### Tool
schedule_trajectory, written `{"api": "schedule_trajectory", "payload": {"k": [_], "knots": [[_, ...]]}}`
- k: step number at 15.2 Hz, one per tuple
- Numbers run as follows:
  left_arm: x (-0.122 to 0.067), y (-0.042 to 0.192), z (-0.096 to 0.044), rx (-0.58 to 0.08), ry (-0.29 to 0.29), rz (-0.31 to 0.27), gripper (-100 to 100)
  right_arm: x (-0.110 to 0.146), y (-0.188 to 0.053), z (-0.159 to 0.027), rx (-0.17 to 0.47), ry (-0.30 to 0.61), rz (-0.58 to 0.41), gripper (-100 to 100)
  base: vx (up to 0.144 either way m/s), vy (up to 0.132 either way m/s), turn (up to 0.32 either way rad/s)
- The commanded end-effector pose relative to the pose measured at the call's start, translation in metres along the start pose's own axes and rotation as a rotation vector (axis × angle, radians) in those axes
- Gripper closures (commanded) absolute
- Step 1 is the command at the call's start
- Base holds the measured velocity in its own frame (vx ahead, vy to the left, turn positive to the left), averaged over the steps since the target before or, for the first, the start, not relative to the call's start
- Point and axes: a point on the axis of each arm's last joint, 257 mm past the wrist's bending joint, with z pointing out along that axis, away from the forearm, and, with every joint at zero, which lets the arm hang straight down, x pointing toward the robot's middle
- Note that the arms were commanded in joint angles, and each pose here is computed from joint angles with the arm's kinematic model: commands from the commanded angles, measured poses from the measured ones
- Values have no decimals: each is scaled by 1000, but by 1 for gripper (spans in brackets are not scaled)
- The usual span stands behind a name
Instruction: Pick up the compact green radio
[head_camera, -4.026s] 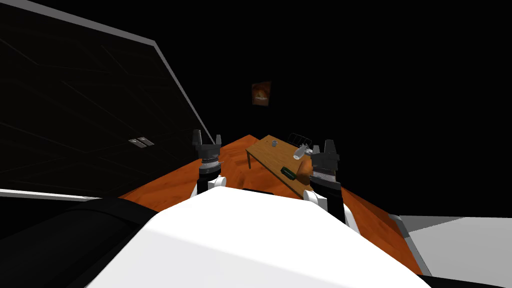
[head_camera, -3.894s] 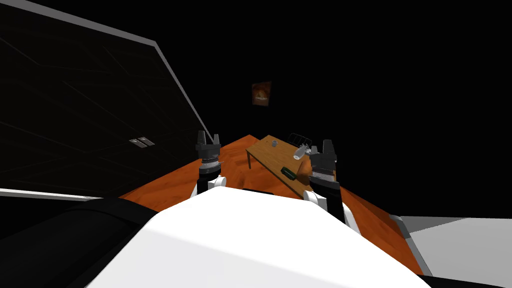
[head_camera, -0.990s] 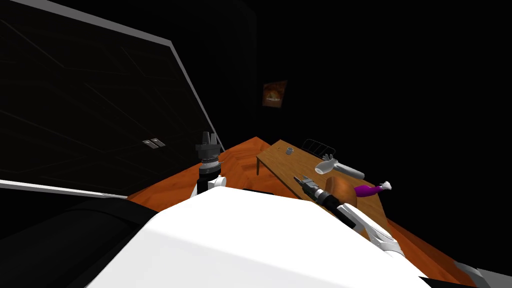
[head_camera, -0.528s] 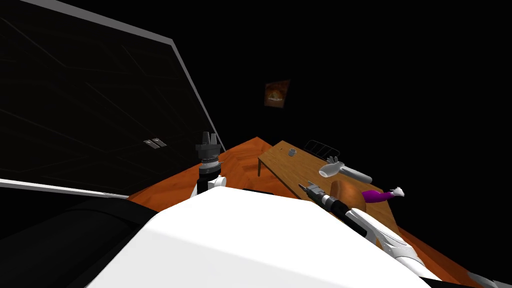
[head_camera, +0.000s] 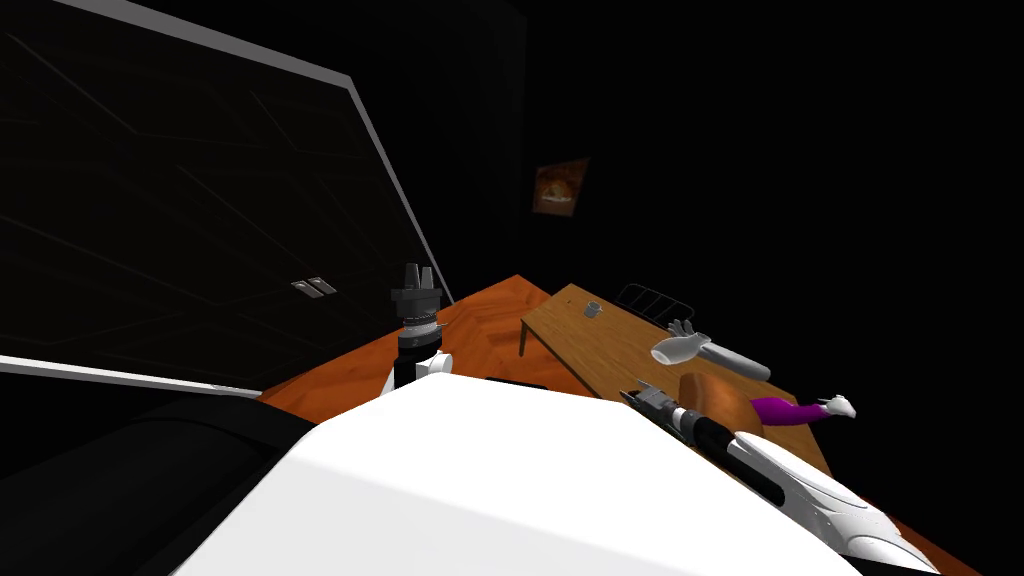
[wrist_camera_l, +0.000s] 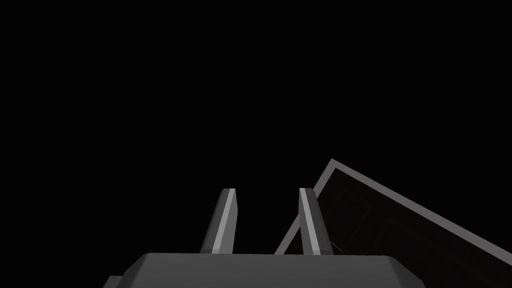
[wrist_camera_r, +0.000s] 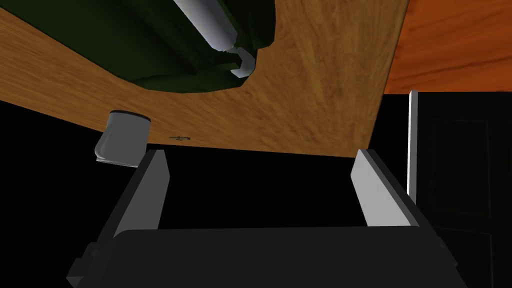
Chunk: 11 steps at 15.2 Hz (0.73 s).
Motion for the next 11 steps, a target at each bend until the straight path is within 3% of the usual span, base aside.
{"api": "schedule_trajectory", "payload": {"k": [1, 3, 4, 8, 11], "knots": [[0, 0, 0, 0, 0, 0, 0, 31, -12, -14, 4, 84, -69, -100, 73, 60, 44], [0, 0, 0, 0, 0, 0, 0, 38, -16, -17, 13, 98, -64, -100, 62, 63, 23], [0, 0, 0, 0, 0, 0, 0, 55, -23, -26, 7, 150, -113, -100, 52, 61, 26], [0, 0, 0, 0, 0, 0, 0, 62, -27, -30, 17, 165, -108, -100, 29, 31, 10], [0, 0, 0, 0, 0, 0, 0, 107, -45, -59, 17, 291, -184, -100, 43, 36, 37]]}}
